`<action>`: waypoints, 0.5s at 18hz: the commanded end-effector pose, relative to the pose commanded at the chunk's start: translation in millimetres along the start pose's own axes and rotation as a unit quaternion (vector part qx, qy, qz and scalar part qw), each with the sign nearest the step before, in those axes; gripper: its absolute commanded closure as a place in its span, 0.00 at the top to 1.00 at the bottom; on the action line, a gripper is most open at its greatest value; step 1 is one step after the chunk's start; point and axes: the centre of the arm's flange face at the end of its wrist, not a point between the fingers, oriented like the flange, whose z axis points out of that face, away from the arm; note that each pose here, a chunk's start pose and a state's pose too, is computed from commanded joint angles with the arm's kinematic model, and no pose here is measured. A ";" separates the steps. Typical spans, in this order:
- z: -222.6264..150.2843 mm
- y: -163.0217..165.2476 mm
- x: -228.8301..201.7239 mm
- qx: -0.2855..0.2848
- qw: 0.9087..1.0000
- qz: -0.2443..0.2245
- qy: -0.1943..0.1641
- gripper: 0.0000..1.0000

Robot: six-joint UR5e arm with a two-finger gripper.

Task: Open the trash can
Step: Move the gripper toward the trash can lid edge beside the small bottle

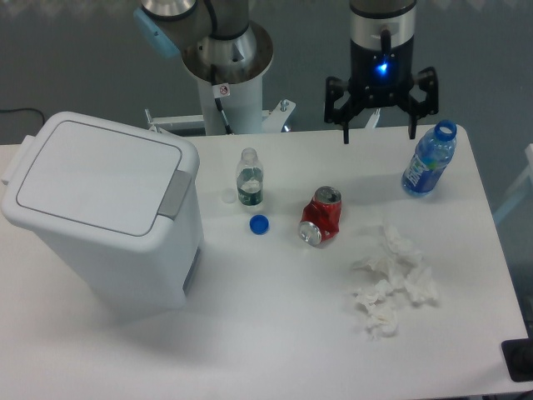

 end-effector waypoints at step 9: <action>11.8 -49.2 60.5 0.027 0.999 0.019 0.022 1.00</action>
